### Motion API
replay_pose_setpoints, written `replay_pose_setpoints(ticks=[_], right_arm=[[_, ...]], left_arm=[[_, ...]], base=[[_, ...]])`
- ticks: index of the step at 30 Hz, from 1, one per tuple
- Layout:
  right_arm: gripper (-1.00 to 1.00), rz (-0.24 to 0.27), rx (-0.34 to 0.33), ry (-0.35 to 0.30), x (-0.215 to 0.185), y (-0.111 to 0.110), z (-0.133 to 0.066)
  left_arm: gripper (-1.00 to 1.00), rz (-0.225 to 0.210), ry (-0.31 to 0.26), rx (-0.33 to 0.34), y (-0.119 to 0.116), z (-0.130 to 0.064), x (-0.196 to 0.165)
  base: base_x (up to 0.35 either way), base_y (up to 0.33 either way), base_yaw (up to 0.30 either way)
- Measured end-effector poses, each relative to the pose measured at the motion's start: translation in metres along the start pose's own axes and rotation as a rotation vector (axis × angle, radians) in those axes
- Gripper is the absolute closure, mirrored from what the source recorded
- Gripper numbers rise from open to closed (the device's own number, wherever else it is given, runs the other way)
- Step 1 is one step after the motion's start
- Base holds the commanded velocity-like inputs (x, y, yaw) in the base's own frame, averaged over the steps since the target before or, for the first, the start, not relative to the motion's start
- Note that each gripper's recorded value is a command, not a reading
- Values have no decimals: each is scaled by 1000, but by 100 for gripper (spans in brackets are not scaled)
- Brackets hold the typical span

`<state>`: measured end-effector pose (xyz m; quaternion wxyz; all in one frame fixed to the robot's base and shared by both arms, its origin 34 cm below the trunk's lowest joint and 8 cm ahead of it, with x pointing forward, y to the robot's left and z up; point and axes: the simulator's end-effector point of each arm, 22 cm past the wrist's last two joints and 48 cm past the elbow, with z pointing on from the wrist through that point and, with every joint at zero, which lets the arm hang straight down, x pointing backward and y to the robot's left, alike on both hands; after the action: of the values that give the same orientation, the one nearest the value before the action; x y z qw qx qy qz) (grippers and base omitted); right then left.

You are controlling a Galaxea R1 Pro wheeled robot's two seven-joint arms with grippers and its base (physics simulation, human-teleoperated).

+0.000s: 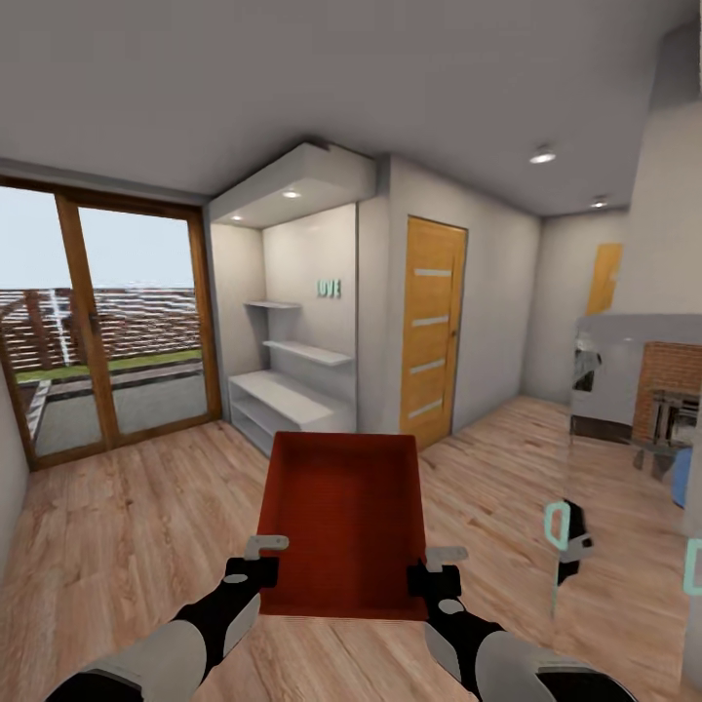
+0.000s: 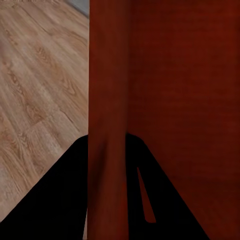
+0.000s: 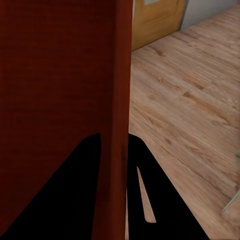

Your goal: Move the two storage containers from the living room to the garage. In the garage, place one container on the floor and stack the other container on top of it (either order is fine).

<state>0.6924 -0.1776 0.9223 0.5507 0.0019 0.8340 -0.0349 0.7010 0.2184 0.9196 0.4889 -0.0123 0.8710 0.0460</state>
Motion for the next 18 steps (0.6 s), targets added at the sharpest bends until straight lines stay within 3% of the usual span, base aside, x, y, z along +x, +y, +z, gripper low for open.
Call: replay_pose_setpoints(ticks=[18], right_arm=[[100,0,0,0,0,0,0]], left_arm=[[100,0,0,0,0,0,0]], base=[[322,0,0]])
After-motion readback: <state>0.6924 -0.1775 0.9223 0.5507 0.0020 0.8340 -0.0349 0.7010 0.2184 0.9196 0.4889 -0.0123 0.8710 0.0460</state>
